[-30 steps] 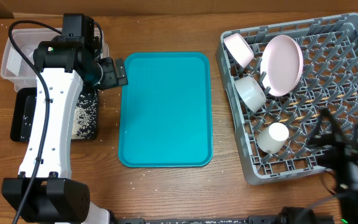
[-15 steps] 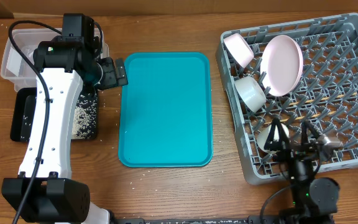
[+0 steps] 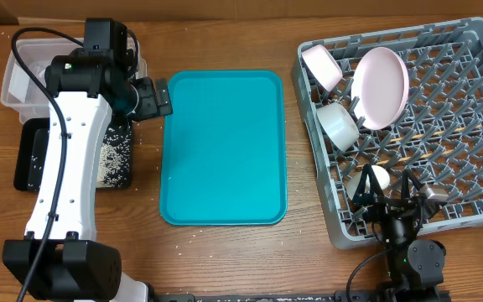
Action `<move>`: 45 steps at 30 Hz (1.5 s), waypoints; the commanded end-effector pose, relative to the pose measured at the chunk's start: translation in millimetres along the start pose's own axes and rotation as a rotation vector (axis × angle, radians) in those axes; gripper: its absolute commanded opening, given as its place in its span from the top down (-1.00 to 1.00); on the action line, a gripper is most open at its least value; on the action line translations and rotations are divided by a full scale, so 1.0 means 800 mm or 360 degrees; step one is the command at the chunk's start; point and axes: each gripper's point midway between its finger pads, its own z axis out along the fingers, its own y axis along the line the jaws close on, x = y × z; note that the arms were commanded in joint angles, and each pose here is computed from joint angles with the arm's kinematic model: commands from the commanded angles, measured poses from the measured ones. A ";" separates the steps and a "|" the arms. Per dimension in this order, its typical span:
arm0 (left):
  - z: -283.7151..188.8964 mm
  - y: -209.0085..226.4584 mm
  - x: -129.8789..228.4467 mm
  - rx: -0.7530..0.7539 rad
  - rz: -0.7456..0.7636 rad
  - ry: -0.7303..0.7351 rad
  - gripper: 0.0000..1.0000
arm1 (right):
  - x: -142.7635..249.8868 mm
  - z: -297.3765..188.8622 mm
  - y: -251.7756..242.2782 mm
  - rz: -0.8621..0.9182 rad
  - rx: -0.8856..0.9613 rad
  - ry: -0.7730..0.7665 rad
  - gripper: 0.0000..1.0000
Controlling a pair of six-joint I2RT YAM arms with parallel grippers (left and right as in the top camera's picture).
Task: Sort waste into correct bins and load items into the dishwasher
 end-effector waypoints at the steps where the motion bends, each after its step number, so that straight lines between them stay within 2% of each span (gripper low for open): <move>1: -0.008 -0.001 -0.006 0.0013 0.0016 -0.0034 -1.00 | 0.000 0.000 -0.001 -0.0008 0.0004 -0.0016 -1.00; 16: -0.008 -0.002 -0.006 0.0014 0.0017 -0.0035 -1.00 | 0.000 0.000 -0.001 -0.0007 0.0004 -0.0016 -1.00; 21: -0.046 0.005 -0.001 -0.0015 0.0047 -0.0153 -1.00 | 0.000 0.000 -0.001 -0.0007 0.0004 -0.0016 -1.00; 23: -0.070 0.012 -0.005 -0.0047 0.0044 -0.0283 -1.00 | 0.000 0.000 -0.001 -0.0008 0.0004 -0.0016 -1.00; 28: -0.140 -0.020 -0.028 0.0164 0.0268 -0.0943 -1.00 | 0.000 0.000 -0.001 -0.0008 0.0004 -0.0016 -1.00; 29: -0.153 -0.030 -0.020 0.0274 0.0348 -0.1134 -0.99 | 0.000 0.000 -0.001 -0.0008 0.0004 -0.0016 -1.00; 32: -0.153 -0.027 0.009 0.0355 0.0380 -0.1365 -1.00 | 0.000 0.000 -0.001 -0.0008 0.0004 -0.0016 -1.00; 39: -0.109 -0.006 0.087 0.0432 0.0396 -0.1639 -0.99 | 0.000 0.000 -0.001 -0.0007 0.0004 -0.0016 -1.00; 45: -0.067 0.009 0.133 0.0464 0.0397 -0.1818 -1.00 | 0.000 0.000 -0.001 -0.0007 0.0004 -0.0016 -1.00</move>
